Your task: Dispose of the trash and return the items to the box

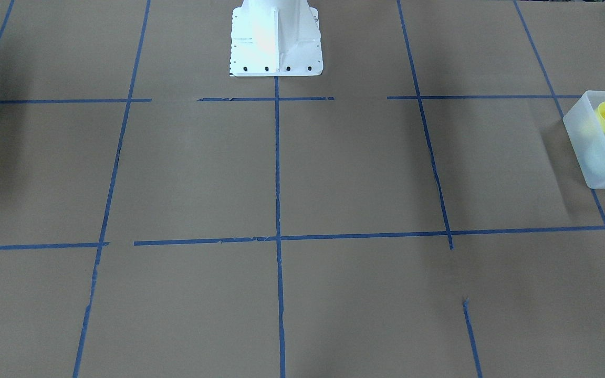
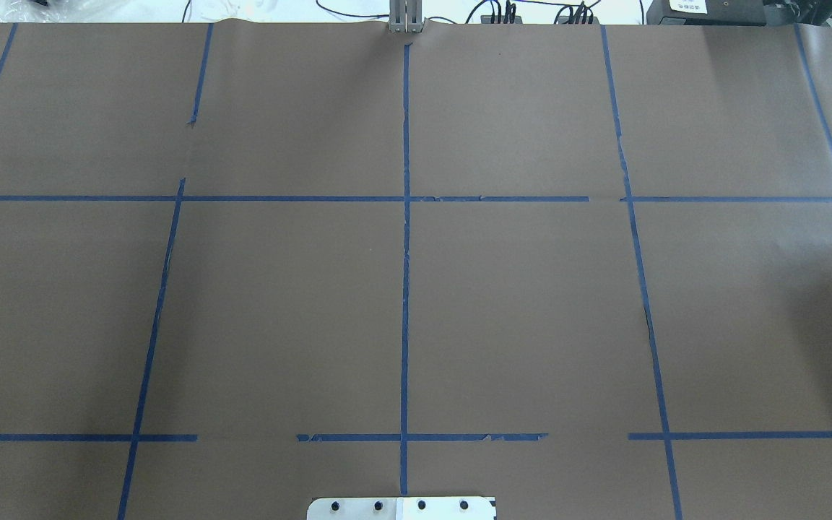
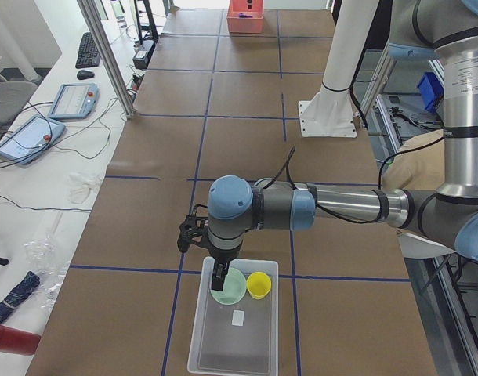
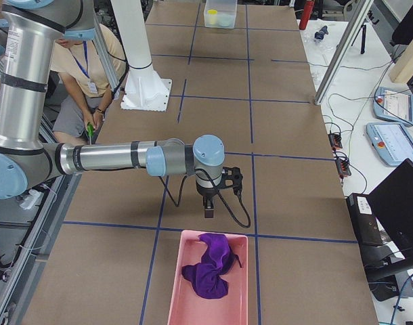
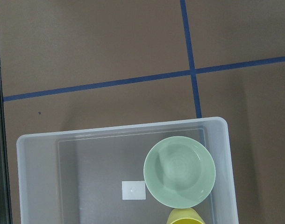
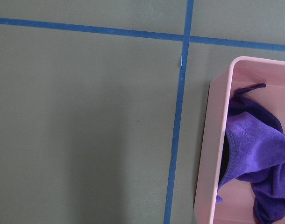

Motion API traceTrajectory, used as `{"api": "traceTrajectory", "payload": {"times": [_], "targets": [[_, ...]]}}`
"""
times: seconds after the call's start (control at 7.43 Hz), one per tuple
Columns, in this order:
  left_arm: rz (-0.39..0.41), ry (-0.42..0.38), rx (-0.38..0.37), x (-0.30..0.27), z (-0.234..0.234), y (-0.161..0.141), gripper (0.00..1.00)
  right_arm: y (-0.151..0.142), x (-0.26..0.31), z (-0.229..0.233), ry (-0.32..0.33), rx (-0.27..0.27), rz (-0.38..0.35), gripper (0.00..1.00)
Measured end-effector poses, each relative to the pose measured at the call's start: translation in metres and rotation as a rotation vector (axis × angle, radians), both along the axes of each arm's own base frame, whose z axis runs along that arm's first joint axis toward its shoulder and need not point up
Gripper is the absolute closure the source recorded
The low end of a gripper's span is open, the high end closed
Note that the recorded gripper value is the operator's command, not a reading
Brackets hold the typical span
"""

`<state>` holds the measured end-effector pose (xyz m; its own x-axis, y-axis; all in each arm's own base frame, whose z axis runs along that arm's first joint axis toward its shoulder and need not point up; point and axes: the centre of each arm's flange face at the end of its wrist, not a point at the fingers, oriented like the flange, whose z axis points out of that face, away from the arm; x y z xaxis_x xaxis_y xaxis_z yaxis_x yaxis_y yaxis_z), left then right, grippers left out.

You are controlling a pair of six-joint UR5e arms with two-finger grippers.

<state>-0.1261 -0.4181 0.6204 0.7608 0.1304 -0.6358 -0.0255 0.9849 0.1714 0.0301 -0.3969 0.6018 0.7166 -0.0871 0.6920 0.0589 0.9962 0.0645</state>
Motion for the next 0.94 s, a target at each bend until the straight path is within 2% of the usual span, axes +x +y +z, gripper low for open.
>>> {"api": "traceTrajectory", "payload": {"times": [0.94], "targets": [[0.001, 0.005, 0.017, 0.0004, -0.0052, -0.0019, 0.0, 0.0, -0.0003, 0.0066, -0.003, -0.014, -0.001, 0.0]]}}
